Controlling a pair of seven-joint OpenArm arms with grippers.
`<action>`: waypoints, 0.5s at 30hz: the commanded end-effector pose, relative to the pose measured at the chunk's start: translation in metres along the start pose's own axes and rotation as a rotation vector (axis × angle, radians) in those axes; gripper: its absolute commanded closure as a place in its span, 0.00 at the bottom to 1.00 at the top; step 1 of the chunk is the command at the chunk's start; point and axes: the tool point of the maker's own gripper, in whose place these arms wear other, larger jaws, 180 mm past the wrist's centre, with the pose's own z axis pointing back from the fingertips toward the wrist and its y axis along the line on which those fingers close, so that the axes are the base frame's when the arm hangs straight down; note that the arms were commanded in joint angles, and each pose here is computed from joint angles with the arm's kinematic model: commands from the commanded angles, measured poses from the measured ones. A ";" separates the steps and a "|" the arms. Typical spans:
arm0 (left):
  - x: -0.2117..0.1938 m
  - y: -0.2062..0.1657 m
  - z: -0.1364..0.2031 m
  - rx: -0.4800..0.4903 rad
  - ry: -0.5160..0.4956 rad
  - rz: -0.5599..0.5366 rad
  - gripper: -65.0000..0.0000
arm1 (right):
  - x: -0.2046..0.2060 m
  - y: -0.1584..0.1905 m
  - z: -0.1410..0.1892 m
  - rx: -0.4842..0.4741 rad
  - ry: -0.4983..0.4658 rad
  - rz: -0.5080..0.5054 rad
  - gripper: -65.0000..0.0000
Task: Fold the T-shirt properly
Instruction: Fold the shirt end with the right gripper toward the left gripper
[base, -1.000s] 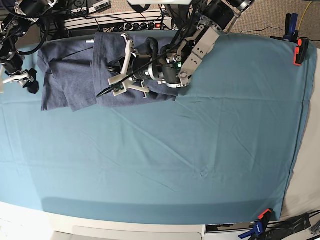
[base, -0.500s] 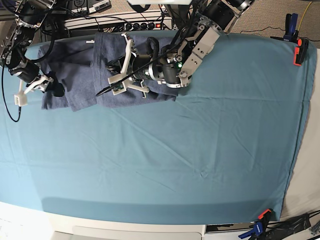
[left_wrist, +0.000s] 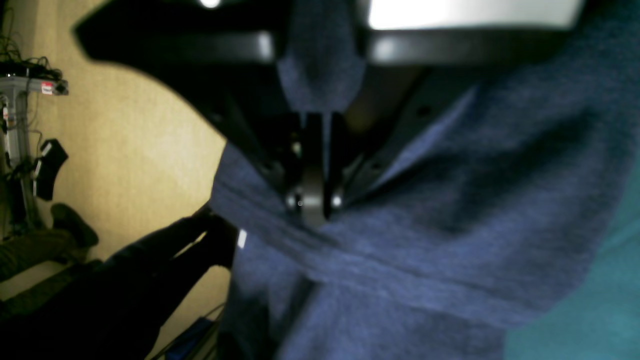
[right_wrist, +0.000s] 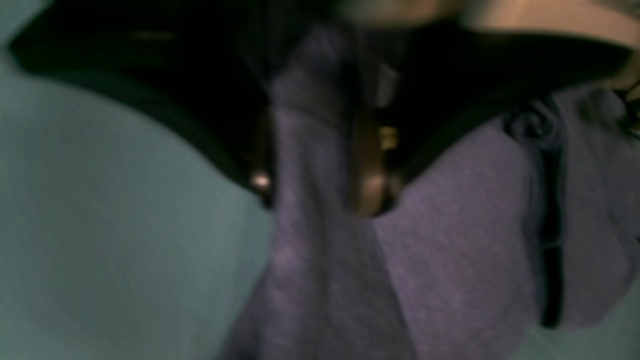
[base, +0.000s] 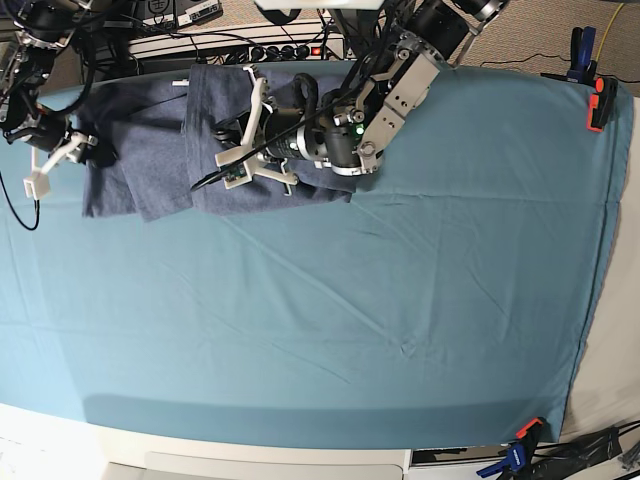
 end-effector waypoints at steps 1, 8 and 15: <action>0.024 -0.004 0.003 -0.014 -0.074 -0.019 1.00 | -0.026 -0.013 0.004 -0.060 0.130 0.001 0.82; 0.027 -0.004 0.005 -0.011 -0.081 -0.027 1.00 | -0.017 -0.001 0.002 0.005 0.081 -0.017 1.00; 0.025 -0.003 0.005 -0.008 -0.069 -0.028 1.00 | 0.004 0.029 0.003 0.167 -0.040 -0.027 1.00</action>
